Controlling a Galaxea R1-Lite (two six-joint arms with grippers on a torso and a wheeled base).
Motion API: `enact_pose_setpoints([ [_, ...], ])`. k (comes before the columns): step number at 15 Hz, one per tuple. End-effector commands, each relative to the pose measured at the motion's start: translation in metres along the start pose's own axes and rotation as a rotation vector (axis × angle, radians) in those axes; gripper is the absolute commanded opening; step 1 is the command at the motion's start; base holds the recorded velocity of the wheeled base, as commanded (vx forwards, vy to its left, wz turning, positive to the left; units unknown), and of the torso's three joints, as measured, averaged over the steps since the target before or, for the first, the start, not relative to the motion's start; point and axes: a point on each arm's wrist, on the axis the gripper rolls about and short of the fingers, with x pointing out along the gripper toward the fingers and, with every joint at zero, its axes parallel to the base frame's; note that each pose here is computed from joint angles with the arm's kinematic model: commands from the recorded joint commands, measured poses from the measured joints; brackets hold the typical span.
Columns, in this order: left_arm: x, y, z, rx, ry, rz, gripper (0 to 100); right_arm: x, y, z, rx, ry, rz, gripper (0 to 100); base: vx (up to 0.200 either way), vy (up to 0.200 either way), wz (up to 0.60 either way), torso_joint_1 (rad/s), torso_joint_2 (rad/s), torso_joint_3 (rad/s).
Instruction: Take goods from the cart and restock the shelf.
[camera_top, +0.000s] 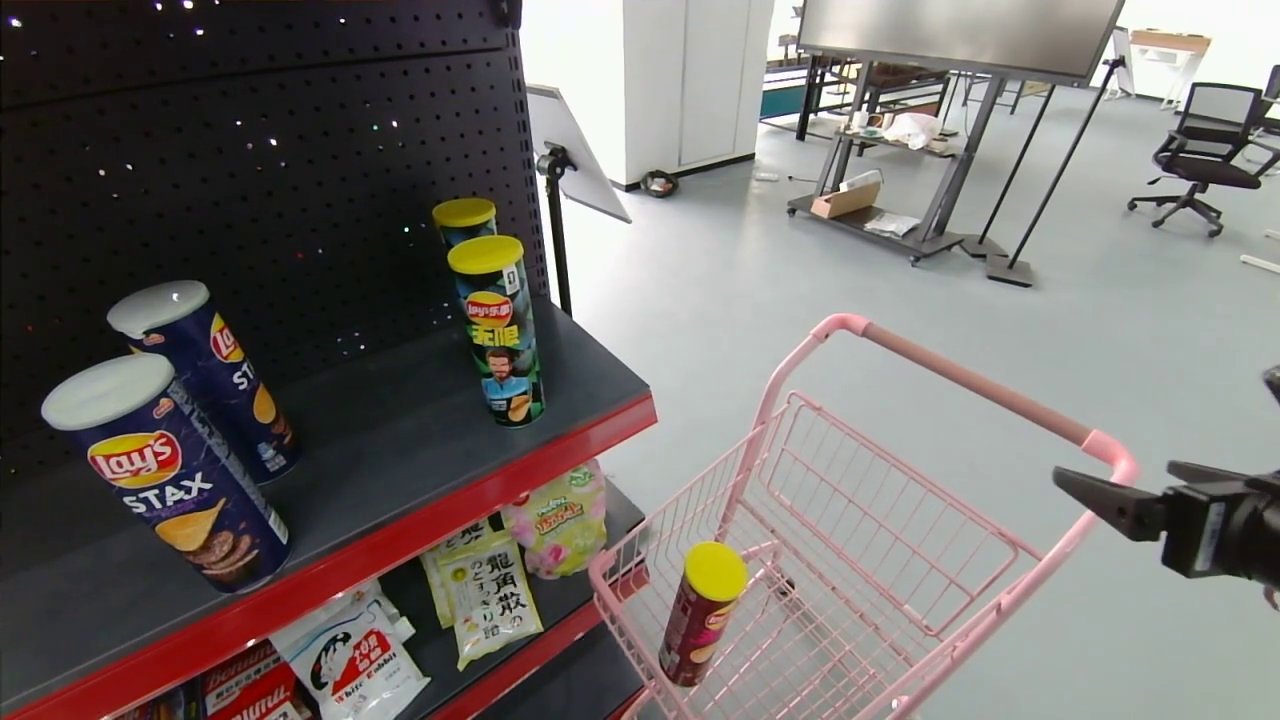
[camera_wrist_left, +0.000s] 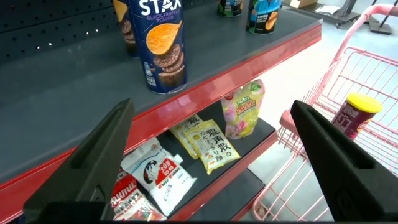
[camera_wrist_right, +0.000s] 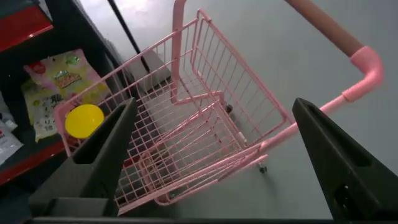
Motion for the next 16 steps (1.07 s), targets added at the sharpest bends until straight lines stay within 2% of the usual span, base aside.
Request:
enact_pose_setpoints([
  [1,0.000,0.000,0.000,0.000,0.001,0.001,100,0.036,0.012,-0.004,-0.035,0.113,0.068,100,0.000,0.000,0.00,0.000,0.00,0.000],
  [4,0.000,0.000,0.000,0.005,0.000,0.001,100,0.064,0.031,-0.008,-0.072,0.188,0.132,100,0.000,0.000,0.00,0.000,0.00,0.000],
  [10,0.000,0.000,0.000,0.004,0.001,0.001,100,0.081,0.050,-0.014,-0.103,0.242,0.194,100,0.000,0.000,0.00,-0.013,0.02,0.017],
  [16,0.000,0.000,0.000,0.004,0.001,0.001,100,0.090,0.068,-0.024,-0.139,0.278,0.254,100,0.000,0.000,0.00,-0.138,0.34,0.189],
])
